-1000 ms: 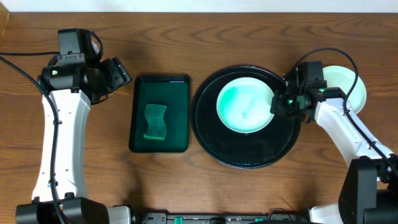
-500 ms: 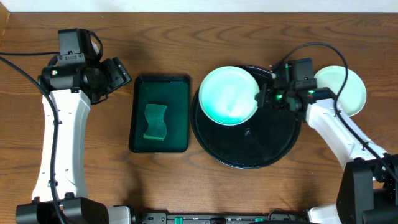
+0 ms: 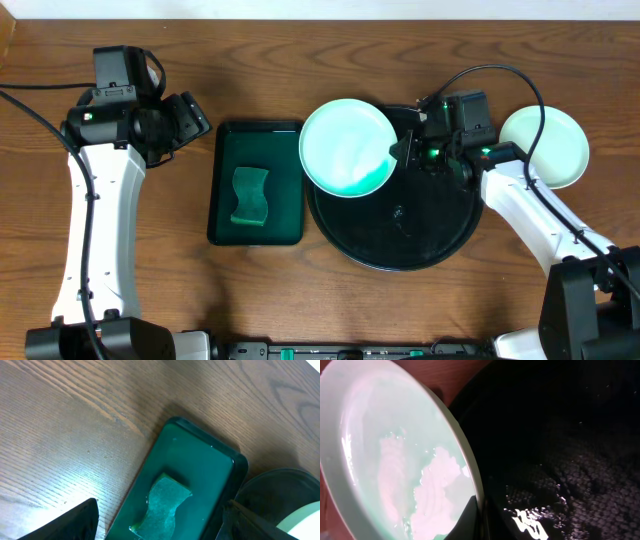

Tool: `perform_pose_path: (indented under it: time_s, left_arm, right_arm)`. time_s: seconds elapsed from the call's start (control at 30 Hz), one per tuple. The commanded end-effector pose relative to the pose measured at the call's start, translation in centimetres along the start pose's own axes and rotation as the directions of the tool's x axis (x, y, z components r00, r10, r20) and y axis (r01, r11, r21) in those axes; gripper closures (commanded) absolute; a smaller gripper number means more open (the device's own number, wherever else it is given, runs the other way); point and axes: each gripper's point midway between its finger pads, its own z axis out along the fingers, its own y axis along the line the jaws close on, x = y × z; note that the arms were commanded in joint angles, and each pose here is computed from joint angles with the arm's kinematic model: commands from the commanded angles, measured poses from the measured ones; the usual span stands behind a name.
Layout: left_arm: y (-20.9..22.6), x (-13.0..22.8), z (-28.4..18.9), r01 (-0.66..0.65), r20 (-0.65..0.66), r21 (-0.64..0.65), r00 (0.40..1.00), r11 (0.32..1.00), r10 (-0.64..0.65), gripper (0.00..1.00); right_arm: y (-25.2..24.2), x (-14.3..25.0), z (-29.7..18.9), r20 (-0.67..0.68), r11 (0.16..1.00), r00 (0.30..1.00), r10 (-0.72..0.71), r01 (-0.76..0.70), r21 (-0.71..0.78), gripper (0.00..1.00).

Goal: Clean dirty plates on tray and stack at the side
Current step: 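Lift the cleaned plate by its rim with the right gripper, then swing the held plate left over the green tray with the right gripper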

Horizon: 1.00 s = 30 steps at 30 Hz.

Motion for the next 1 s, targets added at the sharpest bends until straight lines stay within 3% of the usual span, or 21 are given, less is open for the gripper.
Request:
perform_pose_path:
  time_s: [0.0,0.4,0.63,0.97]
  left_arm:
    - [0.2,-0.1,-0.1,0.006,0.002,-0.008,1.0,1.0,-0.006,0.2]
    - [0.2,-0.1,-0.1,0.006,0.002,-0.008,1.0,1.0,-0.006,0.2]
    - [0.2,-0.1,-0.1,0.007,0.002,-0.008,1.0,1.0,-0.007,0.2]
    - [0.2,-0.1,-0.1,0.007,0.002,-0.008,1.0,1.0,-0.007,0.2]
  right_arm:
    - [1.6,-0.3,-0.2,0.023,0.999,0.999,0.041,-0.041,-0.01,0.99]
    - [4.5,0.2,2.1,0.171,0.979,0.979,-0.112,0.079,0.188,0.99]
    - [7.5,1.1,2.4,0.277,0.938,0.926,-0.255,0.167,0.304,0.99]
    - [11.0,2.3,2.3,0.341,0.897,0.857,-0.387,0.263,0.355,0.99]
